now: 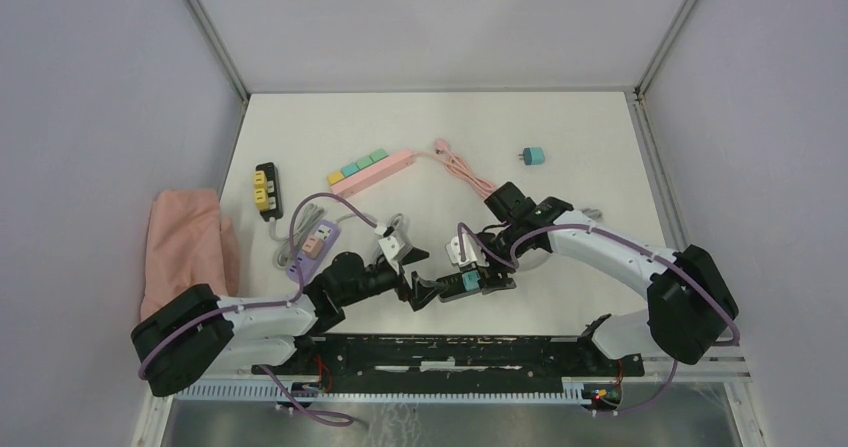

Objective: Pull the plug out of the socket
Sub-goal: Remove the plug from the socket.

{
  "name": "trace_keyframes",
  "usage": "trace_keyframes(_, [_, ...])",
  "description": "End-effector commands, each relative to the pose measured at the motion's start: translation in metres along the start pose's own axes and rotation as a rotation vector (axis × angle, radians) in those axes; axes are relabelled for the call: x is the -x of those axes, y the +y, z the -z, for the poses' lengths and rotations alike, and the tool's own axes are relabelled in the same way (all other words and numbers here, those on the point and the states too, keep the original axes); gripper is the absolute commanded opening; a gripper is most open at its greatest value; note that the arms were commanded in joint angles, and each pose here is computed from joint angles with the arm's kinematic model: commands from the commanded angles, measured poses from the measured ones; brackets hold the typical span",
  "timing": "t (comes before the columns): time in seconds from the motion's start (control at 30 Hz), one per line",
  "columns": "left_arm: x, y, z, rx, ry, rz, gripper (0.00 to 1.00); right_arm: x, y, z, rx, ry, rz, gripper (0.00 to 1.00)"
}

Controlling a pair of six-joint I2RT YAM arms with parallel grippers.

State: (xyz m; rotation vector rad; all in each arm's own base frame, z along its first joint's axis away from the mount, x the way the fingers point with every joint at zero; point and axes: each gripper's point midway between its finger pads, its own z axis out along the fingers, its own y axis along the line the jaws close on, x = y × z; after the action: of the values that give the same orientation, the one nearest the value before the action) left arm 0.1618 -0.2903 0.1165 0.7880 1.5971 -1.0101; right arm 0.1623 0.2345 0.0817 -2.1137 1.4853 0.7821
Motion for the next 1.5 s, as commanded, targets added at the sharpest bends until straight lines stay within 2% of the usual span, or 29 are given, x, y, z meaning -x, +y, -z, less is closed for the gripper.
trace_keyframes(0.0, [0.012, 0.005, -0.001, 0.013, -0.058, -0.054, 1.0, 0.0, -0.009, -0.004, -0.032, 0.023, 0.011, 0.76])
trace_keyframes(0.43, [0.002, 0.005, -0.004, 0.001, -0.043, -0.062, 0.99, -0.001, -0.01, -0.013, -0.016, 0.051, -0.006, 0.62])
trace_keyframes(0.57, [-0.002, 0.004, -0.006, -0.015, -0.036, -0.068, 0.97, -0.001, -0.011, -0.013, -0.023, 0.057, -0.017, 0.55])
trace_keyframes(0.77, [-0.006, -0.003, -0.008, -0.059, -0.062, -0.094, 0.92, 0.004, -0.012, -0.015, -0.02, 0.035, -0.03, 0.35])
trace_keyframes(0.93, [-0.016, -0.004, -0.01, -0.058, -0.057, -0.162, 0.9, 0.006, -0.016, -0.013, -0.035, 0.042, -0.045, 0.14])
trace_keyframes(1.1, [-0.027, -0.011, -0.019, -0.069, -0.026, -0.235, 0.89, 0.003, -0.014, -0.012, -0.027, 0.052, -0.029, 0.0])
trace_keyframes(1.47, [-0.047, -0.01, -0.032, -0.036, 0.036, -0.32, 0.9, 0.002, -0.01, -0.008, -0.004, 0.028, -0.014, 0.0])
